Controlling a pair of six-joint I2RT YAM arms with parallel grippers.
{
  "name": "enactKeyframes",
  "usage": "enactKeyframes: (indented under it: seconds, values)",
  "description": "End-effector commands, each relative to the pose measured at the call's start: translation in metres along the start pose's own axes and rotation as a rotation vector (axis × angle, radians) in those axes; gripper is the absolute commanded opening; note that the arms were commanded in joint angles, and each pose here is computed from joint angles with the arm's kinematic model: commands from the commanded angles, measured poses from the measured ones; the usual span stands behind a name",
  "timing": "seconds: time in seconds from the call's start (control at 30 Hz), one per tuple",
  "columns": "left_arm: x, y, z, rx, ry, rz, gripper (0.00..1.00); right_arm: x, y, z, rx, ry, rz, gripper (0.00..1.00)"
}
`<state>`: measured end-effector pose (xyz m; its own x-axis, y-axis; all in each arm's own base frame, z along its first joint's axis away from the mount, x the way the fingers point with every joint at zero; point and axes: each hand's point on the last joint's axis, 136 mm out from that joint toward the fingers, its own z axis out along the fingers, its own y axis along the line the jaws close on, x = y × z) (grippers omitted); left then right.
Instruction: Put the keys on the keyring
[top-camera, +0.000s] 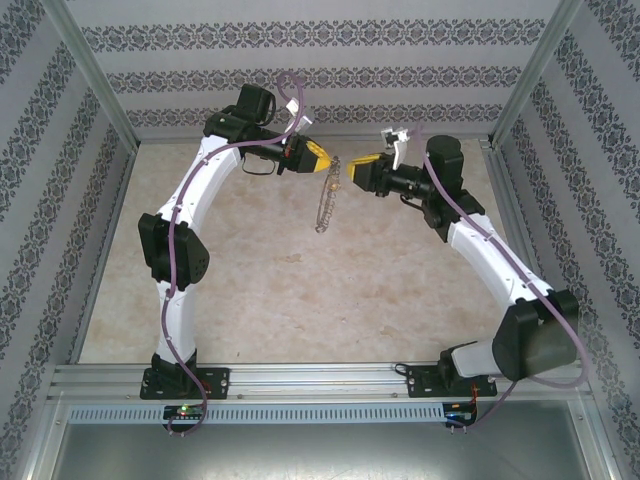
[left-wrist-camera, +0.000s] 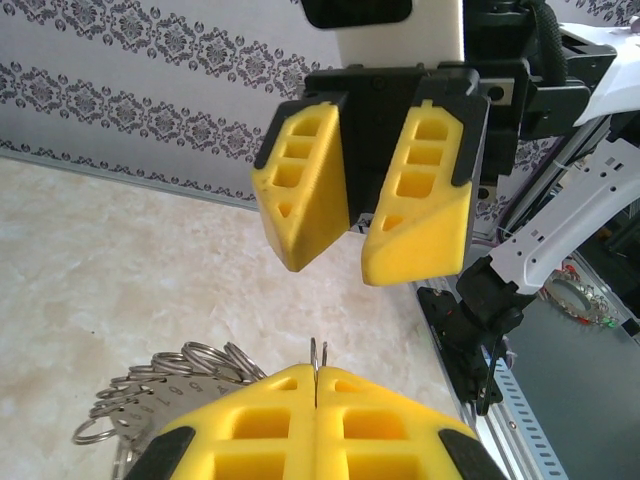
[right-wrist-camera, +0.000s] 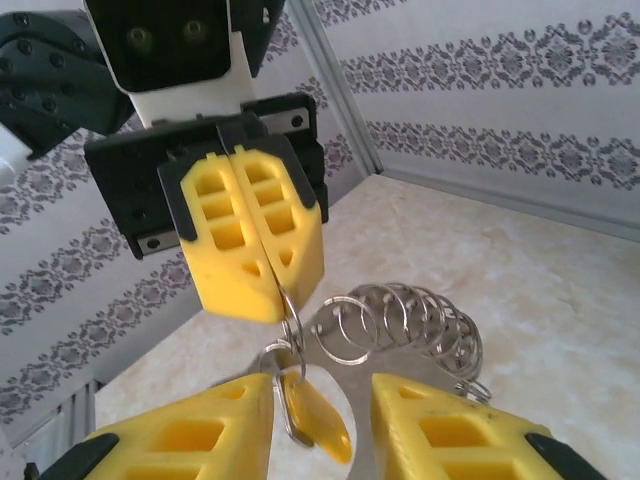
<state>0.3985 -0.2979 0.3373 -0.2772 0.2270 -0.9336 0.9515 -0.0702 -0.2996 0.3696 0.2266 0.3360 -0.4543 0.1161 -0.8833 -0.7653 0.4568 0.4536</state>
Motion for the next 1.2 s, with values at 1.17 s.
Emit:
enactKeyframes:
  seconds: [1.17]
  values:
    - [-0.025, -0.017, -0.002, 0.039, -0.042, 0.08, 0.0, -0.007, 0.02, 0.035, -0.184, 0.028, 0.061, 0.19]
